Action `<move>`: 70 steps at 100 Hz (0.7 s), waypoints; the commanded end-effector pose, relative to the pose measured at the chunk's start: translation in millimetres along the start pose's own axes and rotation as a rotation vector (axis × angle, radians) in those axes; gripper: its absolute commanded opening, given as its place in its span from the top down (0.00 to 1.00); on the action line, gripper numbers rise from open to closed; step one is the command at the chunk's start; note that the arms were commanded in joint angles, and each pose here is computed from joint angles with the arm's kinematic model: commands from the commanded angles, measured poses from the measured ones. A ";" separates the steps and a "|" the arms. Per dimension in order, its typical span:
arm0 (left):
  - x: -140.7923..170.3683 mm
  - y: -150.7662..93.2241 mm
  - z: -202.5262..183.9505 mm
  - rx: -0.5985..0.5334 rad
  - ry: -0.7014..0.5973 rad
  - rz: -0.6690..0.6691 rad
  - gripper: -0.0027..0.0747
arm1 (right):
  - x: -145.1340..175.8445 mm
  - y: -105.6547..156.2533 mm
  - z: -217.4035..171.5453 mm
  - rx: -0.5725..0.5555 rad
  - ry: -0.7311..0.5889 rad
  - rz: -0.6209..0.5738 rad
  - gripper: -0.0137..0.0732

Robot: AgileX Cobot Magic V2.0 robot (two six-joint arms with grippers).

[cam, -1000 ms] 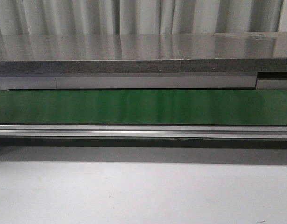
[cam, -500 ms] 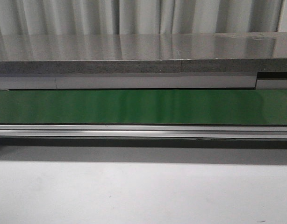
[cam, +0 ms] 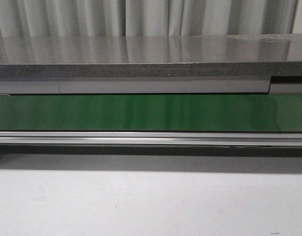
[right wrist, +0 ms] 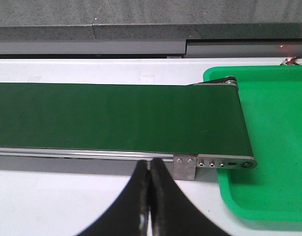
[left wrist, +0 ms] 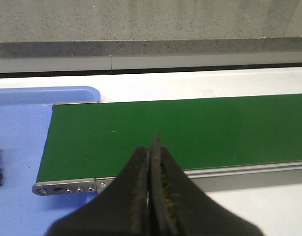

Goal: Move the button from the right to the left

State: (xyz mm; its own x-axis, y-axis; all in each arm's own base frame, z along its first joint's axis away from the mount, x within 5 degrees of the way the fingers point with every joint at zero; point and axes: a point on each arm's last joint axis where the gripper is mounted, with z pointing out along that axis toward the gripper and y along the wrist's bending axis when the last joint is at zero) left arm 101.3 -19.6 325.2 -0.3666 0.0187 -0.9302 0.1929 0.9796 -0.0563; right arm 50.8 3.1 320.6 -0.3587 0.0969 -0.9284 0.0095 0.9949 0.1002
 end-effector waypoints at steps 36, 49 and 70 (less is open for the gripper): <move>35.9 5.1 -26.2 -0.098 -0.317 0.112 0.99 | -13.9 0.9 -3.1 -0.002 -0.092 -0.001 0.92; 56.8 9.3 -20.0 -0.144 -0.451 0.139 0.99 | -13.9 0.9 -3.1 -0.002 -0.092 -0.001 0.92; 107.2 14.7 -8.0 -0.167 -0.523 0.021 0.99 | -13.9 0.9 -3.1 -0.002 -0.092 -0.001 0.92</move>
State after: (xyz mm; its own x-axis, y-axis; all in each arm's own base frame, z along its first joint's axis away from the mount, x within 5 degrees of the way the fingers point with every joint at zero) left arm 62.5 -3.3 226.9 -0.0071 0.0266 -0.9996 0.0506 0.9984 0.0262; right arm 50.8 3.1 320.6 -0.3587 0.1003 -0.9281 0.0107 0.9946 0.1033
